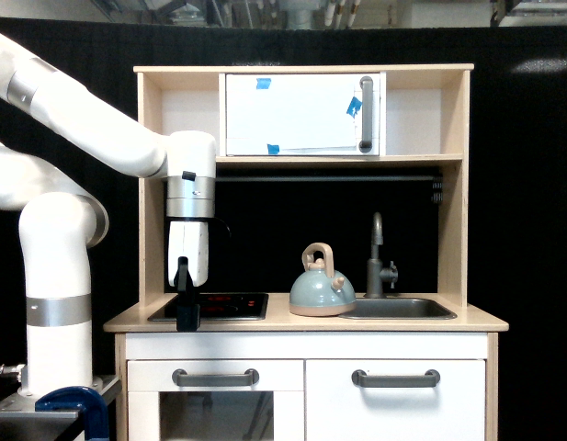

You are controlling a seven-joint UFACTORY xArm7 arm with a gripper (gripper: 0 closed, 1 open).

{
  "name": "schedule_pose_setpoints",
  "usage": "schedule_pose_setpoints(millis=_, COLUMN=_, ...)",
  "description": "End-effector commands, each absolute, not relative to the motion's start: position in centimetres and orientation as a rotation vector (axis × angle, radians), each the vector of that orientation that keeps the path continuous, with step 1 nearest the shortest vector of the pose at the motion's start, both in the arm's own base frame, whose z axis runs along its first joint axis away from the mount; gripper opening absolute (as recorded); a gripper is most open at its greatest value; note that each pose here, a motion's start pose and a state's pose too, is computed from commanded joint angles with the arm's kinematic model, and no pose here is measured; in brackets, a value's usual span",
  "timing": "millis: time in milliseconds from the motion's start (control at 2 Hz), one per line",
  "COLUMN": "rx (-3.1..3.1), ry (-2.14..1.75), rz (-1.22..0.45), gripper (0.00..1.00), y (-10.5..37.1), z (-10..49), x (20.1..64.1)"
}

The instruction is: Place the teapot on the stove

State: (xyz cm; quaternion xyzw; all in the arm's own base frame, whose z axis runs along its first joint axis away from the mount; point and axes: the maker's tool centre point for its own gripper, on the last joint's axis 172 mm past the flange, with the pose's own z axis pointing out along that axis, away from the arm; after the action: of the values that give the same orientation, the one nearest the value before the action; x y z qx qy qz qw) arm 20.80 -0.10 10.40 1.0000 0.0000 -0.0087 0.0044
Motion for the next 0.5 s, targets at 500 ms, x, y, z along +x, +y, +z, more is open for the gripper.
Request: schedule_pose_setpoints(millis=500, rx=3.148, ry=0.124, rz=0.027, gripper=1.00, y=0.20, z=11.00, x=21.90)
